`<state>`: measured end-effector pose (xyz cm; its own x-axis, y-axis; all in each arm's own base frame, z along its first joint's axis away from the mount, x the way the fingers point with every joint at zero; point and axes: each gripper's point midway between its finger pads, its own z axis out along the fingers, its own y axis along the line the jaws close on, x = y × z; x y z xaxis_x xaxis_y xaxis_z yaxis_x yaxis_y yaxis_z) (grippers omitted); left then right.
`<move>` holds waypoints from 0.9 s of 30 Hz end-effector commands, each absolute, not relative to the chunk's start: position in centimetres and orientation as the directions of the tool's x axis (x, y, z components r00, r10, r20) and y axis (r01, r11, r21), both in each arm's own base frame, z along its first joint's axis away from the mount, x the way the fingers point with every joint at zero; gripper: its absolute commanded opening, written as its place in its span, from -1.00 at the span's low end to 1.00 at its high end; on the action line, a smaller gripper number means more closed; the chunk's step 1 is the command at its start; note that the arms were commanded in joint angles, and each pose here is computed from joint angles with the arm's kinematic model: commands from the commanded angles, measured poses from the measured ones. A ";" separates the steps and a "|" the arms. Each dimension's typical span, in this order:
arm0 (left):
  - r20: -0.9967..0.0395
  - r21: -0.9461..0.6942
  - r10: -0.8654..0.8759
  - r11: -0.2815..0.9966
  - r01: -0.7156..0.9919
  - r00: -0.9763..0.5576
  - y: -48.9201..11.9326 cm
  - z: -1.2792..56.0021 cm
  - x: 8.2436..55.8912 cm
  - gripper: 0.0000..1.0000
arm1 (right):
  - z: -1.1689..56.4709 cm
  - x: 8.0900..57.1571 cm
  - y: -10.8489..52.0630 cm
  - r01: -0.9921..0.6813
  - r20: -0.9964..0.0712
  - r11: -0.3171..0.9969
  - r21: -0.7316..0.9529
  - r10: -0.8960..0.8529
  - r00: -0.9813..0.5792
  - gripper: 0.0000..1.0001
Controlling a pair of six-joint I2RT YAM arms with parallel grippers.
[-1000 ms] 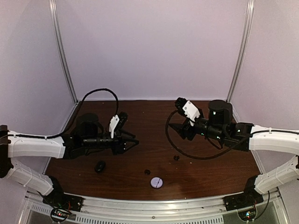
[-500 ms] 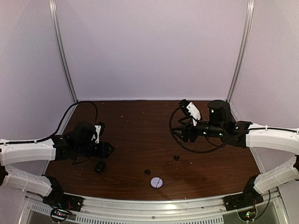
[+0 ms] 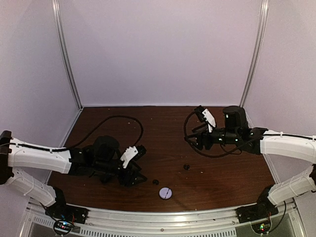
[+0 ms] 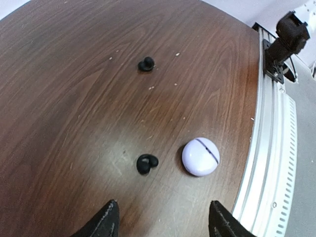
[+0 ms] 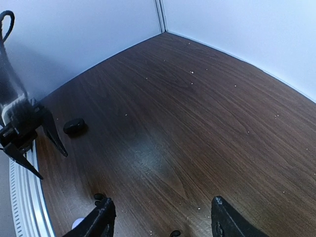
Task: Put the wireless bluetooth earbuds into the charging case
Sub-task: Pick up the charging case with earbuds from the corner of the board.
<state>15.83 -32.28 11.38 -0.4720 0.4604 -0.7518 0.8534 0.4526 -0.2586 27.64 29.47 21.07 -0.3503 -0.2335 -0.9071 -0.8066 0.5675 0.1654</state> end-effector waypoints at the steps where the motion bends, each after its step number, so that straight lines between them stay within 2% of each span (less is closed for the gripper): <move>1: -0.862 -0.061 0.489 0.163 0.985 -0.134 -37.5 13.7 15.1 0.26 | 23.0 27.9 28.3 -0.794 -0.924 0.570 0.212 -0.148 -0.353 0.32; 7: -0.837 0.006 0.544 -0.098 0.995 0.059 -41.7 11.1 12.8 0.29 | 23.7 28.1 27.1 -0.784 -0.930 0.580 0.223 -0.115 -0.349 0.33; 13: -0.812 0.019 0.565 -0.224 0.974 0.146 -43.7 8.8 12.5 0.33 | 24.2 28.0 26.5 -0.780 -0.935 0.588 0.213 -0.108 -0.337 0.33; 27: -0.707 -0.005 0.676 -0.296 0.955 0.207 -43.0 3.1 11.3 0.40 | 24.5 27.9 25.9 -0.781 -0.938 0.588 0.208 -0.105 -0.329 0.34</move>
